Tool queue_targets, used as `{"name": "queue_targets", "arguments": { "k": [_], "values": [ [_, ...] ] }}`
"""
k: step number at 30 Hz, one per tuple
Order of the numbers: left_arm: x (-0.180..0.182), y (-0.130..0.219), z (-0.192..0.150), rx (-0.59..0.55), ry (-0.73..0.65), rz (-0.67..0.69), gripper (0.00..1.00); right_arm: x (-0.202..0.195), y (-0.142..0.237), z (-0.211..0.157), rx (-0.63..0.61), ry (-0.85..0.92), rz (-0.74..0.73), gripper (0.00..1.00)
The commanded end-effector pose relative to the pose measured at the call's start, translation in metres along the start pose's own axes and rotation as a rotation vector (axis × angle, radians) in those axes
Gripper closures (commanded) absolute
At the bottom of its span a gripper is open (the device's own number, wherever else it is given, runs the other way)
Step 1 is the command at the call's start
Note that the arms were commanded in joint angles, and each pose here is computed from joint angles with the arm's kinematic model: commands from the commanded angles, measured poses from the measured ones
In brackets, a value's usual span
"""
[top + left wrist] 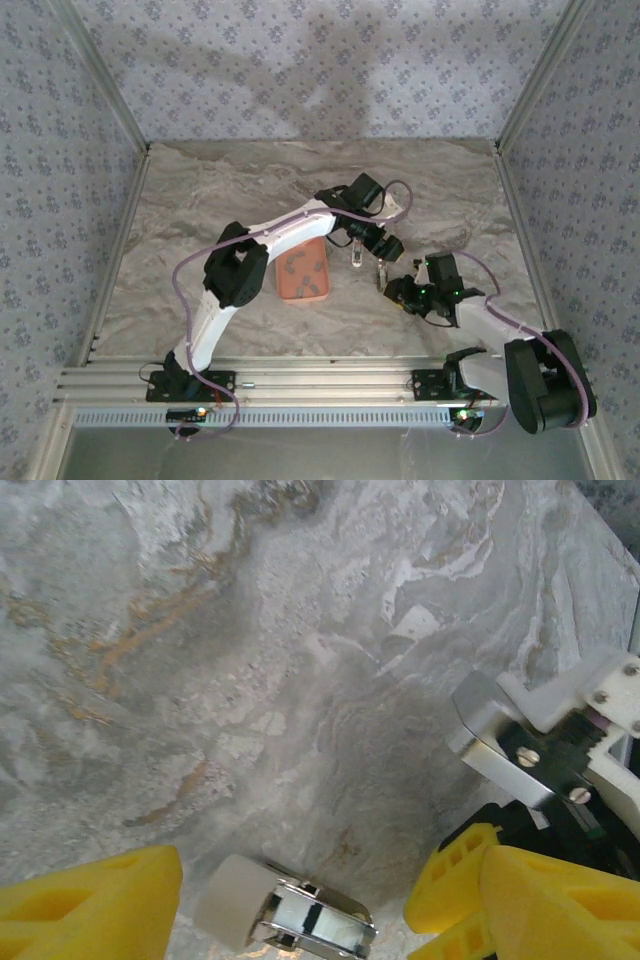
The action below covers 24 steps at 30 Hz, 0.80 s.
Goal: Load the staples into the stapler
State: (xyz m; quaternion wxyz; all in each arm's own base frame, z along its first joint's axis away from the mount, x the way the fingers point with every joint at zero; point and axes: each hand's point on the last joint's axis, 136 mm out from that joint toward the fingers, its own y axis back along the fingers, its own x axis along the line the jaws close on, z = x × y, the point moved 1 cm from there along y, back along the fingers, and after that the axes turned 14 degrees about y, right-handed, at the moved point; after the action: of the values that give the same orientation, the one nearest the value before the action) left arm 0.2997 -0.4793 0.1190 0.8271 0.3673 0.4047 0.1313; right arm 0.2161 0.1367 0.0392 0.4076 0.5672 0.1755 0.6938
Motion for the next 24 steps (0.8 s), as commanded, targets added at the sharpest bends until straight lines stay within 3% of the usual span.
{"name": "queue_targets", "arguments": {
  "k": [1,24],
  "values": [
    [-0.001,-0.003,-0.001,0.021,-0.012,-0.003,0.22,0.002,-0.003,-0.002,0.018,-0.002,0.015,0.71],
    [-0.006,-0.014,-0.021,0.096,0.014,-0.100,0.31,-0.008,-0.003,-0.001,0.020,-0.001,-0.051,0.76]
  ]
}}
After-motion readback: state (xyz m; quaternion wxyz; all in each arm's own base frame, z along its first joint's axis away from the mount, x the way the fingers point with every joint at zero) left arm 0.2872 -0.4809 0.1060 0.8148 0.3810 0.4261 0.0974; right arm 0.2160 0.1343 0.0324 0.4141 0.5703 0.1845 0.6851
